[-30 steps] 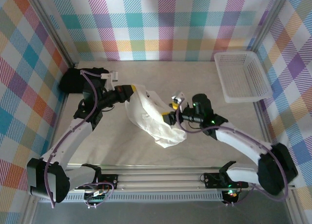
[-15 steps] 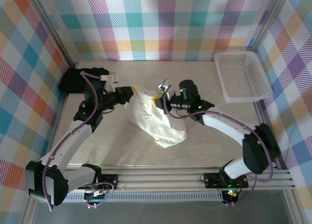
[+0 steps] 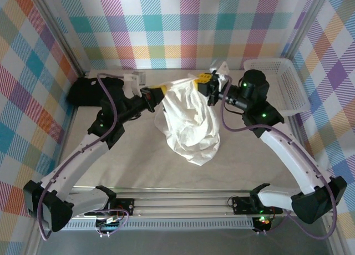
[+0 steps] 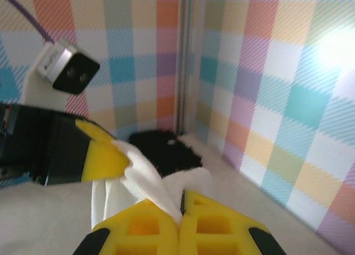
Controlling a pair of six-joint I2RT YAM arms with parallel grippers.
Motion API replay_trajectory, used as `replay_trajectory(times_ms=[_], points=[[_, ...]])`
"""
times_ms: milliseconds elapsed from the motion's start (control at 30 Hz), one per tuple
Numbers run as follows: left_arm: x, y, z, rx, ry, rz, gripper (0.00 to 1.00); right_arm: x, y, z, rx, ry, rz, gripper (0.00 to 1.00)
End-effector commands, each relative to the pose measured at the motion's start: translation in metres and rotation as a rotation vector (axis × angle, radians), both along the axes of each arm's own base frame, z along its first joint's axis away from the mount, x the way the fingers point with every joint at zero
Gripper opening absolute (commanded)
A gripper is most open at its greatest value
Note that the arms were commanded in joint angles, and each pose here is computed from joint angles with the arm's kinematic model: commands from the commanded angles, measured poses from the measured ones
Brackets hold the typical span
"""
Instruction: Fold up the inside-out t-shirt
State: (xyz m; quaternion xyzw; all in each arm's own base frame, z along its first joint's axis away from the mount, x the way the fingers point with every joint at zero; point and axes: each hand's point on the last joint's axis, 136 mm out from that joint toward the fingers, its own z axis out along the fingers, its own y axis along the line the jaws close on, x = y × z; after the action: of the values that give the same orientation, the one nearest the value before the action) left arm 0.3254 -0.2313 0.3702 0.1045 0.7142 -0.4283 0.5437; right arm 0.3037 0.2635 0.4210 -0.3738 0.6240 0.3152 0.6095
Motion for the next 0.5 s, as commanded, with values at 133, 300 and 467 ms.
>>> replay_trajectory(times_ms=[133,300,467], points=[[-0.015,0.029,-0.131,0.268,0.23,0.084,0.09,-0.025,0.033,-0.066,-0.093,0.223,0.314,0.0],[-0.042,0.045,-0.138,0.288,0.174,0.091,0.28,-0.027,0.049,-0.093,-0.075,0.319,0.432,0.0],[-0.052,0.037,-0.108,0.277,0.053,0.063,0.54,-0.034,0.057,-0.098,-0.066,0.352,0.508,0.0]])
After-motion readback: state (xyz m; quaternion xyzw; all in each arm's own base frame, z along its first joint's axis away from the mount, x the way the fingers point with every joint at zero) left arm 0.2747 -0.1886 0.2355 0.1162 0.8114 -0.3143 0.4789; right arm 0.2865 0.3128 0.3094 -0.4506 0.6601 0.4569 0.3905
